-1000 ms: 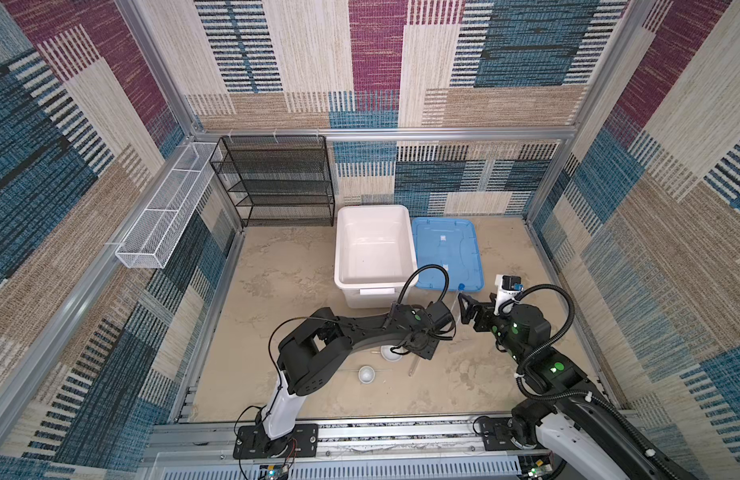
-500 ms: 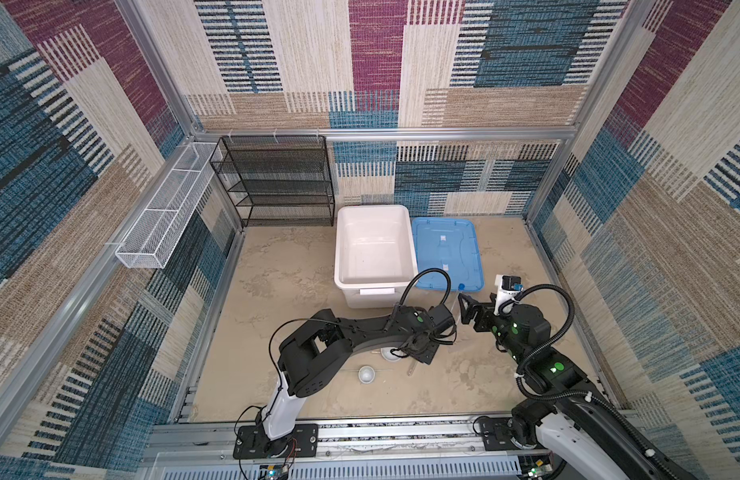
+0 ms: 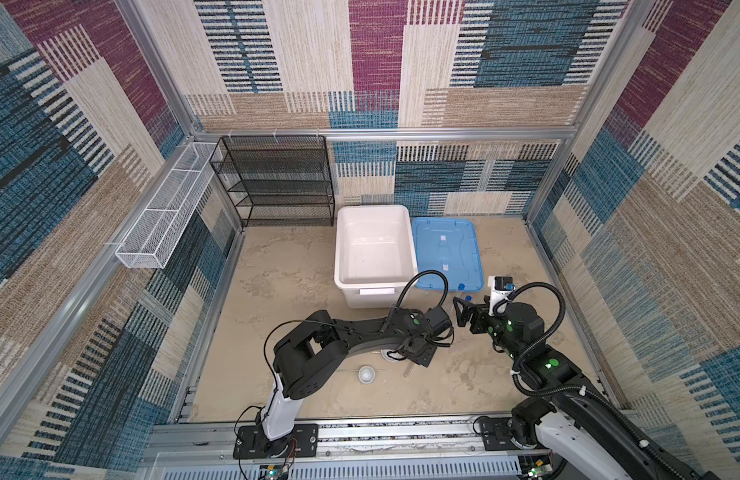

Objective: Organize the chemistry lab equipment
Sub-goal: 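Lift the third tube with left gripper toward the right gripper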

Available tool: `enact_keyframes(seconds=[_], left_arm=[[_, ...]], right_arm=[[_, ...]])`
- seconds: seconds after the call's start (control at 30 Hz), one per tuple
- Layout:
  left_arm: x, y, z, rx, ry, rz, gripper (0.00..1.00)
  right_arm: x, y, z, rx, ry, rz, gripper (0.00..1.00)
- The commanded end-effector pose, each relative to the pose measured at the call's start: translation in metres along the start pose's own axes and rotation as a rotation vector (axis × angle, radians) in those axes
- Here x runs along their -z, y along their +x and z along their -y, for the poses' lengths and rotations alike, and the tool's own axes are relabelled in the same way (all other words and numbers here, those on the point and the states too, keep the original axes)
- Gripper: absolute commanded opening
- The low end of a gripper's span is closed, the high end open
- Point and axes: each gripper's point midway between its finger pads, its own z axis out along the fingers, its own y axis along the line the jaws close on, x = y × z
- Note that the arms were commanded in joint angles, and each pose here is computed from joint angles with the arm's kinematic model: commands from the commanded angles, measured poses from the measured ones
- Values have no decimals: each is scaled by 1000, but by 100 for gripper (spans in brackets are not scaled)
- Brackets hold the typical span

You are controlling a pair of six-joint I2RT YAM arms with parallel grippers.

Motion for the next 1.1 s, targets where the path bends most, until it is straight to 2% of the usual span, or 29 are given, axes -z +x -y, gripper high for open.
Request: enact_keyframes(seconds=[0.0,0.17,0.37,0.5,0.63,0.77,0.9,1.07], left_arm=[[8,0,0,11,10,20,15],[20,-9,3,11,45,90,15],[52,-30,9,-7,107,254,15],[80,-47,4,-33,113,359,16],[102,-55,3,-45,145,444,16],[124,-59,5,-58,180,531,16],[149,-62,5,-68,221,647,16],[162,-62,2,-87,230,707,16]], right_arm=[[1,-11,-8,-15,-38,40,99],[3,-13,-11,-11,-54,46,99],[7,-21,-23,-46,-113,56,99],[20,-50,-32,-88,-134,93,100],[32,-79,-48,-80,-178,116,98],[29,-83,-67,-74,-258,64,95],[16,-71,-94,-89,-396,-55,91],[3,-66,-108,-145,-447,-142,85]])
